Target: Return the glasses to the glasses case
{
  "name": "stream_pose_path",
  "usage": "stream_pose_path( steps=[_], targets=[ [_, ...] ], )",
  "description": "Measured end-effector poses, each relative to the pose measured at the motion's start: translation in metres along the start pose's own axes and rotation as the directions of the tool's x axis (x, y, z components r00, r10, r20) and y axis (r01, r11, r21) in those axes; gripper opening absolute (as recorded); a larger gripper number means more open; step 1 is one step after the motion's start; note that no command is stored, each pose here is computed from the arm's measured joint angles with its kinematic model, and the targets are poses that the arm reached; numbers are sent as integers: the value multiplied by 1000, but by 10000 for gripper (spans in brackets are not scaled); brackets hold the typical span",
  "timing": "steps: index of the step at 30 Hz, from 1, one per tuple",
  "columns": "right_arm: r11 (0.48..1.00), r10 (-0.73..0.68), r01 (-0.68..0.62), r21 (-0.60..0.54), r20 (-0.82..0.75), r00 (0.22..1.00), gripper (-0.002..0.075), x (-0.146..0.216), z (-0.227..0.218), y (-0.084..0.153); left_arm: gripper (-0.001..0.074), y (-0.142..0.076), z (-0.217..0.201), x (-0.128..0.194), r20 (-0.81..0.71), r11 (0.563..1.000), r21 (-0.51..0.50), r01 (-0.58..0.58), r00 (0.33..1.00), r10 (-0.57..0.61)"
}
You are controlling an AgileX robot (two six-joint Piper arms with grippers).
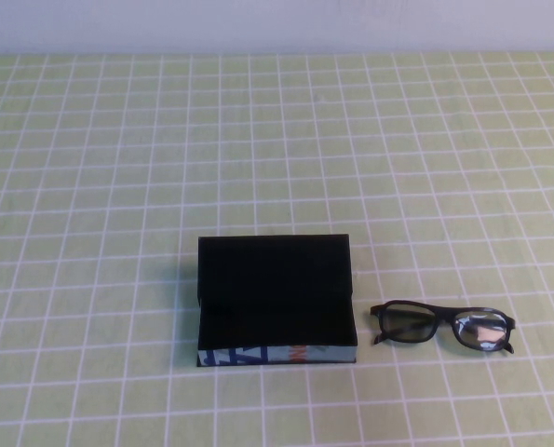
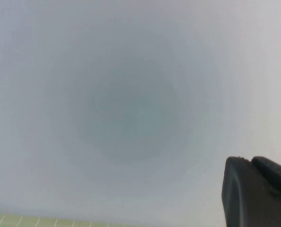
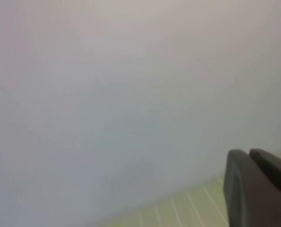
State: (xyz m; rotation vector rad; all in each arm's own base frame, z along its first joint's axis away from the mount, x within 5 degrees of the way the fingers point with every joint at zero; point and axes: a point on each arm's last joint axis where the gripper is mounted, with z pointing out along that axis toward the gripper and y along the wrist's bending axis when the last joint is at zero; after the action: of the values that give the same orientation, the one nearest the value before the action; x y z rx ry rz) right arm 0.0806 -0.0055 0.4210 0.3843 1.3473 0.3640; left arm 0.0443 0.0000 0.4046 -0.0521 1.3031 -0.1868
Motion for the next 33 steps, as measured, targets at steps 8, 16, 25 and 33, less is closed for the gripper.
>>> stream_pose_path(
  steps=[8, 16, 25, 33],
  targets=[
    [932, -54, 214, 293, -471, 880, -18, 52, 38, -35, -4, 6, 1, 16, -172, 997, -74, 12, 985, -25],
    [944, -97, 255, 210, -561, 822, -18, 64, 43, -31, -4, 17, -8, 41, -441, 980, -198, -16, 894, -75],
    [933, -346, 324, -156, -632, 693, -18, 80, 44, -8, -4, 0, 3, 66, -674, 996, 56, -75, 733, 93],
    [798, -602, 347, -492, -655, 457, -18, 99, 64, 15, -4, -22, 32, 99, -838, 960, 265, 91, 513, 183]
  ],
)
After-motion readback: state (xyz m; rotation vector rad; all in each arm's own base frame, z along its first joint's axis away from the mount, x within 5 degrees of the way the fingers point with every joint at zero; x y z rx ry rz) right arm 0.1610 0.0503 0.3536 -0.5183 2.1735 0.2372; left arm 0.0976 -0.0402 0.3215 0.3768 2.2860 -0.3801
